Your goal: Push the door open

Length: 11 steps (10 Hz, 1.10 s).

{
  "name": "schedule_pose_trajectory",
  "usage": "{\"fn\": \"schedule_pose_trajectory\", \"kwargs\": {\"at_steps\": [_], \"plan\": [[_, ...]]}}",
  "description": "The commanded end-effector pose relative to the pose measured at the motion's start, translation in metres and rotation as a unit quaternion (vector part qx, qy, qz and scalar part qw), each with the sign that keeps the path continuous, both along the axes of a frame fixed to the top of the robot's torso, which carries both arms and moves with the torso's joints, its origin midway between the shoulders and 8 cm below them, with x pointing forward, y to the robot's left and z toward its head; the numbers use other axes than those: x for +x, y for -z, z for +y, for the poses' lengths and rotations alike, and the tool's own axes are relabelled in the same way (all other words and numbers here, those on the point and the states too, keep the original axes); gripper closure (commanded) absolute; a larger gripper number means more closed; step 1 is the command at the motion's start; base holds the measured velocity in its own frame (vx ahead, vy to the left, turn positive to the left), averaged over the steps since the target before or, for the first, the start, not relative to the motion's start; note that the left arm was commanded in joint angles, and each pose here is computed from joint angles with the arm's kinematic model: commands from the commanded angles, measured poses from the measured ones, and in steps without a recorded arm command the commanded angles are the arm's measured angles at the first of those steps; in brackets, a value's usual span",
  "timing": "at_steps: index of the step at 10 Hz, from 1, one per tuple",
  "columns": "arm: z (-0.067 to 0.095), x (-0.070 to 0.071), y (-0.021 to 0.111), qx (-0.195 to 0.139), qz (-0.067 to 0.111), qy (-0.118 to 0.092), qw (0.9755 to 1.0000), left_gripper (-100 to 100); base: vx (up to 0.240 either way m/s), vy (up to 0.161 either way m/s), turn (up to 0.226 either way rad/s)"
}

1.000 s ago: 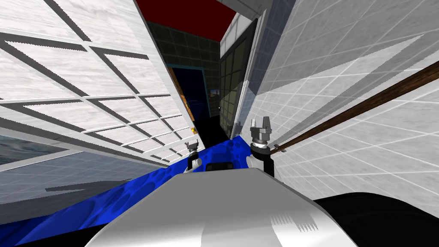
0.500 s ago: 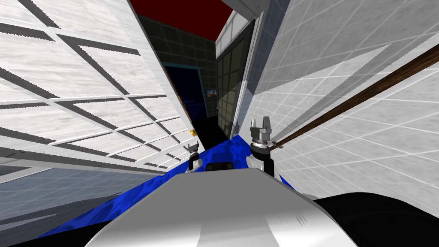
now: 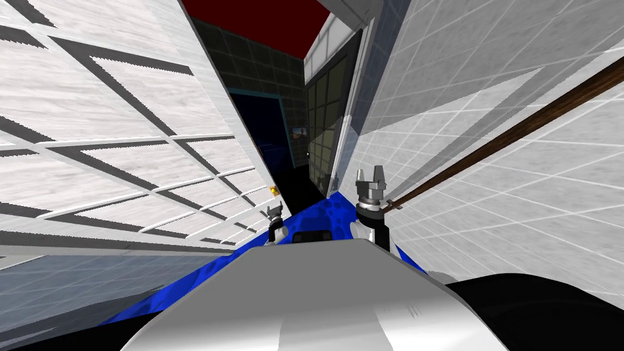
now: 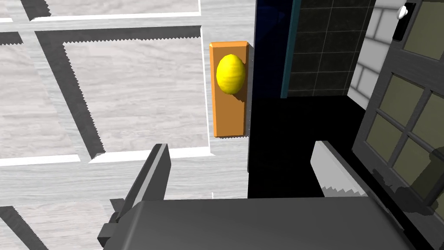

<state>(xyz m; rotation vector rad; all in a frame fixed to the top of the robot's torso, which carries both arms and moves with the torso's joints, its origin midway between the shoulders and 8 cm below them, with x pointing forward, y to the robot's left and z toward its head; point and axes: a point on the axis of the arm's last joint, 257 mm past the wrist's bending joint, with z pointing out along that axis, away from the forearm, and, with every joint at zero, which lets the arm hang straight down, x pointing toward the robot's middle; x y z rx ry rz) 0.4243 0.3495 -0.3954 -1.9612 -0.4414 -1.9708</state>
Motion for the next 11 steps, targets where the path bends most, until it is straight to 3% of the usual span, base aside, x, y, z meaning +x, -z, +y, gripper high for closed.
{"fn": "schedule_pose_trajectory", "kwargs": {"at_steps": [1,10,11], "plan": [[0.002,0.000,0.000,0.000,0.000,-0.001,1.0000,-100,0.161,0.042,-0.028],[0.015,-0.004,0.002,-0.001,0.000,-0.012,0.9999,-100,0.182,0.094,-0.024],[0.015,-0.004,0.002,-0.001,0.000,-0.012,0.9999,100,-0.021,-0.006,0.011]]}}
